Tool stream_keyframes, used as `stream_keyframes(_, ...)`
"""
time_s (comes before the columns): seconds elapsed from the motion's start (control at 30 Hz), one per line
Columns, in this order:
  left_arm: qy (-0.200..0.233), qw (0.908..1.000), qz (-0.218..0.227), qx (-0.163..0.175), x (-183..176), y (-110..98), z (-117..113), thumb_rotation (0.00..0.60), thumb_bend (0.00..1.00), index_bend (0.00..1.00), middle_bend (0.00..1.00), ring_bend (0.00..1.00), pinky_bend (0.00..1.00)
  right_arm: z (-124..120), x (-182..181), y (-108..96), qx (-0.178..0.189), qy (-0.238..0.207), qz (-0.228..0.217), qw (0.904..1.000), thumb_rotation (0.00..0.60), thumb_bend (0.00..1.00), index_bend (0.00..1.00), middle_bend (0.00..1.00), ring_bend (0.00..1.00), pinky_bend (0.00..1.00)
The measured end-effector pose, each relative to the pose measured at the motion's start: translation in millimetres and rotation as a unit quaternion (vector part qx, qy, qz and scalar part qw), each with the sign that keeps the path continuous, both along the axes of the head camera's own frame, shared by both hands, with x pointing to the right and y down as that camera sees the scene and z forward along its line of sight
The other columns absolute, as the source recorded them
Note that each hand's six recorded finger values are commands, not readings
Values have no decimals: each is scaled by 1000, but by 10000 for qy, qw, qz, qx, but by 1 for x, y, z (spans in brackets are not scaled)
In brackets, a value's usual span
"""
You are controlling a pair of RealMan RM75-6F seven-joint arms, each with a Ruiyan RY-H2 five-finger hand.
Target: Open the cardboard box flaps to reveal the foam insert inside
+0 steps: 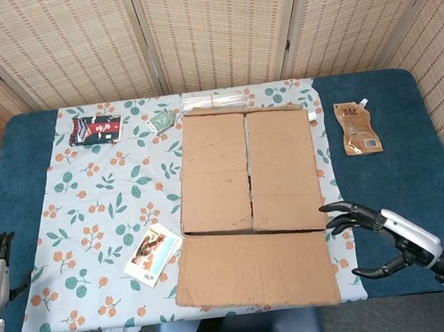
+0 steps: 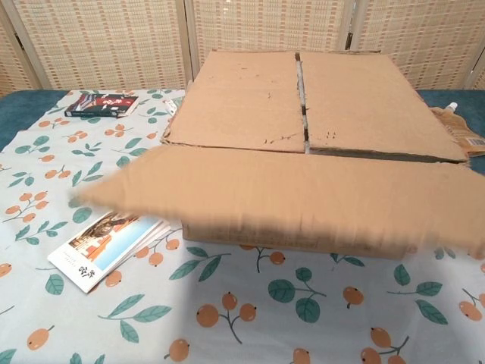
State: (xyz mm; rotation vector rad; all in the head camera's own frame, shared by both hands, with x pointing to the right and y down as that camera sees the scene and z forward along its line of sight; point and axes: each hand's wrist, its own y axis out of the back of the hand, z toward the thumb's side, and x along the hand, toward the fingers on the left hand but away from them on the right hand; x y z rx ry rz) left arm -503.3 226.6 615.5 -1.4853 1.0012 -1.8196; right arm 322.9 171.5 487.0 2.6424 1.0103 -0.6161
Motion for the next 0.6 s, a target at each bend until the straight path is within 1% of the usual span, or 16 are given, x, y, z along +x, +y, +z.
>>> stream_keyframes(0.07,9,10000,3,-18,0,0,1,600,406,0,82,64,0,-1,-1,-4,116,47,-25,9999,600,261,130,129,208,194)
stream_keyframes(0.1,14,10000,2,-28,0,-1,1,600,406,0,82,64,0,-1,-2,-6,179,81,-46,9998,600,261,152,126,200,163)
stream_keyframes(0.2,17,10000,7,-66,0,-1,3,600,406,0,82,64,0,-1,-6,-16,440,272,-159,9985,600,260,347,103,134,30)
stream_keyframes(0.27,-11,10000,31,-83,0,-1,3,600,407,0,82,64,0,1,-9,-25,677,490,-284,9961,600,260,409,83,85,0)
stream_keyframes(0.37,-2,9999,46,-108,1,-1,3,600,406,0,82,63,0,5,-17,-41,1101,898,-494,9886,600,261,454,60,42,0)
stream_keyframes(0.4,8,9999,47,-120,1,-1,3,600,406,0,83,62,0,7,-19,-46,1245,1038,-569,9851,600,261,465,54,31,0)
stream_keyframes(0.5,53,9998,57,-195,0,0,4,600,406,0,83,50,0,12,-30,-64,1752,1544,-862,9685,600,261,513,45,7,0)
stream_keyframes(0.6,88,9995,51,-286,-1,1,7,600,406,0,82,47,0,18,-44,-82,2274,2056,-1191,9444,589,261,589,44,0,0)
